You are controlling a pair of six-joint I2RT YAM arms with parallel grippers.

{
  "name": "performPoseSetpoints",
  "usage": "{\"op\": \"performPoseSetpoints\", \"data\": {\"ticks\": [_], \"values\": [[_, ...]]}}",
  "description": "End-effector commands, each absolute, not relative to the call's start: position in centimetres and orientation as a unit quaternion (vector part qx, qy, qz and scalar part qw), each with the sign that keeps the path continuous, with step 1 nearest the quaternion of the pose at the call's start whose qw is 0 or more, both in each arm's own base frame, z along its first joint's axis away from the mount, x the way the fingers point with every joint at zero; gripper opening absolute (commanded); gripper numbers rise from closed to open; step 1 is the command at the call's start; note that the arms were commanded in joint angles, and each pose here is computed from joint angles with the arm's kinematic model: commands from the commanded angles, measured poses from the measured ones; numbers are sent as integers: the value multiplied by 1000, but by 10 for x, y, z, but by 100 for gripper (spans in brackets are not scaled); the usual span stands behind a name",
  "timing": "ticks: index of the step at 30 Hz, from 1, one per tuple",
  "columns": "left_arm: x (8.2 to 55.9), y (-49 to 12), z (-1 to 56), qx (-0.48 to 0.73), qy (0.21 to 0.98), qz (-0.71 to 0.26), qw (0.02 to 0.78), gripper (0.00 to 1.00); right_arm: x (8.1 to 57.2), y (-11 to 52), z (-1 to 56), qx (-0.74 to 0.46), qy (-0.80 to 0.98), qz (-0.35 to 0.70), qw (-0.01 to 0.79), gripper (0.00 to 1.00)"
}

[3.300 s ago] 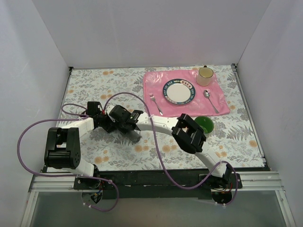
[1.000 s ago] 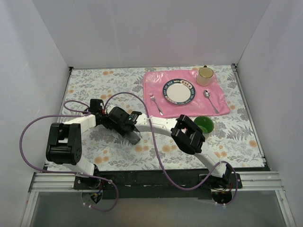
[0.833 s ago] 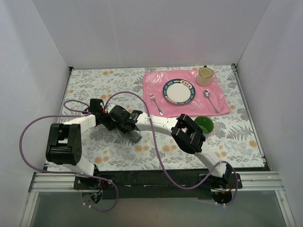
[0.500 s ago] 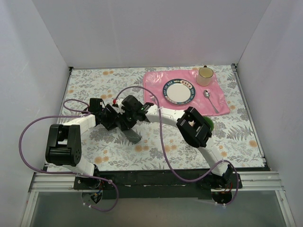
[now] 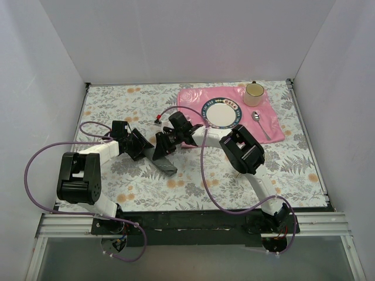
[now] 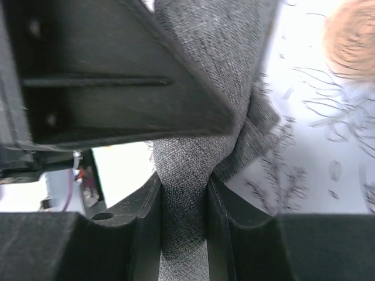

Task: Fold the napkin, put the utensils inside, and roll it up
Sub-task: Roll the napkin with the utensil

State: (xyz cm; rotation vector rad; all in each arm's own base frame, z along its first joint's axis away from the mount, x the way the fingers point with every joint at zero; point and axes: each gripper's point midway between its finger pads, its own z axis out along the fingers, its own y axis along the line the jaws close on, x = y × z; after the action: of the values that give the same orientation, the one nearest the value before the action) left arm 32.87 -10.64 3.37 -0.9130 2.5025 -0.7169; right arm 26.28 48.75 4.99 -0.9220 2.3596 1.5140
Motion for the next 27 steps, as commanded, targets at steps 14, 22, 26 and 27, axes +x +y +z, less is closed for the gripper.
{"op": "performPoseSetpoints", "data": {"ticks": [14,22,26,27], "values": [[304,-100,6,-324,912,-195,160,33,267,486,58,-358,808,450,132,60],[302,-100,6,-321,913,-196,160,30,280,475,61,-403,843,270,231,82],[302,-100,6,-321,913,-196,160,29,275,479,65,-438,833,191,278,85],[303,-101,7,-321,913,-197,160,29,276,479,65,-441,832,173,287,86]]}}
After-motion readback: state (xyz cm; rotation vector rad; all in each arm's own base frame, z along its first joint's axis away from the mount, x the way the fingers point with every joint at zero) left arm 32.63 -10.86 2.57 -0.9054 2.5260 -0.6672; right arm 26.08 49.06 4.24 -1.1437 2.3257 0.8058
